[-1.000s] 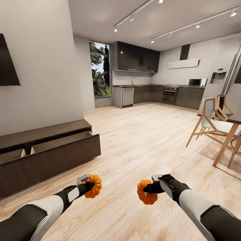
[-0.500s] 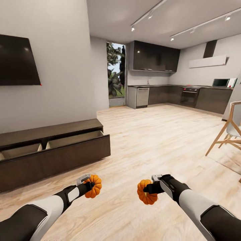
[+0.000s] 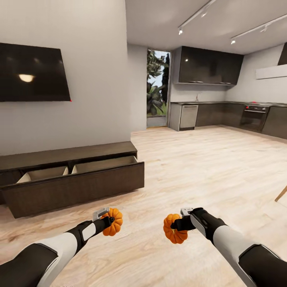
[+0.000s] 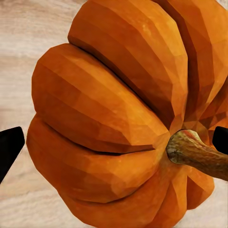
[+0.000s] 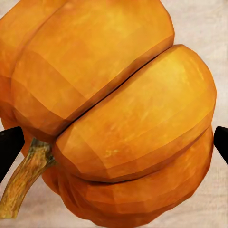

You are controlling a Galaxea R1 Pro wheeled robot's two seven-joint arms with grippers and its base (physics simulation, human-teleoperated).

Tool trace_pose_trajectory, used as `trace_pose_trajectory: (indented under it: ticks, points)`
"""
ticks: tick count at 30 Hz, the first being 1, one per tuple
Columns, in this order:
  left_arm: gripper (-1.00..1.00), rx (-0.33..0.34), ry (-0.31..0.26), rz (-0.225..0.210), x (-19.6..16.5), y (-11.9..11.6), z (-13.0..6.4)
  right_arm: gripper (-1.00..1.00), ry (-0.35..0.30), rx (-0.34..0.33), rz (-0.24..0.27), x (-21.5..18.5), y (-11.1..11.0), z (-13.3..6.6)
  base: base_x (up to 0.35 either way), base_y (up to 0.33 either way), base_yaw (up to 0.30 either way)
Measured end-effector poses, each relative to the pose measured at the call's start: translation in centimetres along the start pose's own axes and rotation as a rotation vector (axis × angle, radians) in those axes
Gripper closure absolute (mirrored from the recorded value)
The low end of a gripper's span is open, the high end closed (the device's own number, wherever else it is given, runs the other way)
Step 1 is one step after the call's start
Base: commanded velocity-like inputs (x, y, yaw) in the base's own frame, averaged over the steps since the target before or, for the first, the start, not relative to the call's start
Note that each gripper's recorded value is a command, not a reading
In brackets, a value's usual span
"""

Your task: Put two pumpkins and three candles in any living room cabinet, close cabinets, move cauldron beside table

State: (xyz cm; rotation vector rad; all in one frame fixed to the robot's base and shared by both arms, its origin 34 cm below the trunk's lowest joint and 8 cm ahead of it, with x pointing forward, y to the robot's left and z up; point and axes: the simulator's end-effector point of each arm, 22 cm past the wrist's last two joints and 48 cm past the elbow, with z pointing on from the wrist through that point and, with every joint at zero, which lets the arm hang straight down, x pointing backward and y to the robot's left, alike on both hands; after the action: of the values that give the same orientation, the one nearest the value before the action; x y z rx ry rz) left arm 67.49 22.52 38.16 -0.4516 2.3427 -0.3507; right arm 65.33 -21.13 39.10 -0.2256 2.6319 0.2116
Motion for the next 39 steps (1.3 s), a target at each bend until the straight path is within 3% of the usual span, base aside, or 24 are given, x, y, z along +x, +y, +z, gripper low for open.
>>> trace_pose_trajectory:
  ticks: [32,39]
  points:
    - [1.0,0.0,0.001,0.003,0.08,-0.03,0.0,1.0,0.0,0.0,0.001,0.02,0.0,0.0,0.15,-0.005,0.292]
    - [1.0,0.001,0.001,0.004,0.06,-0.08,0.0,1.0,-0.001,0.0,0.001,-0.03,-0.01,-0.02,0.298,-0.046,0.099]
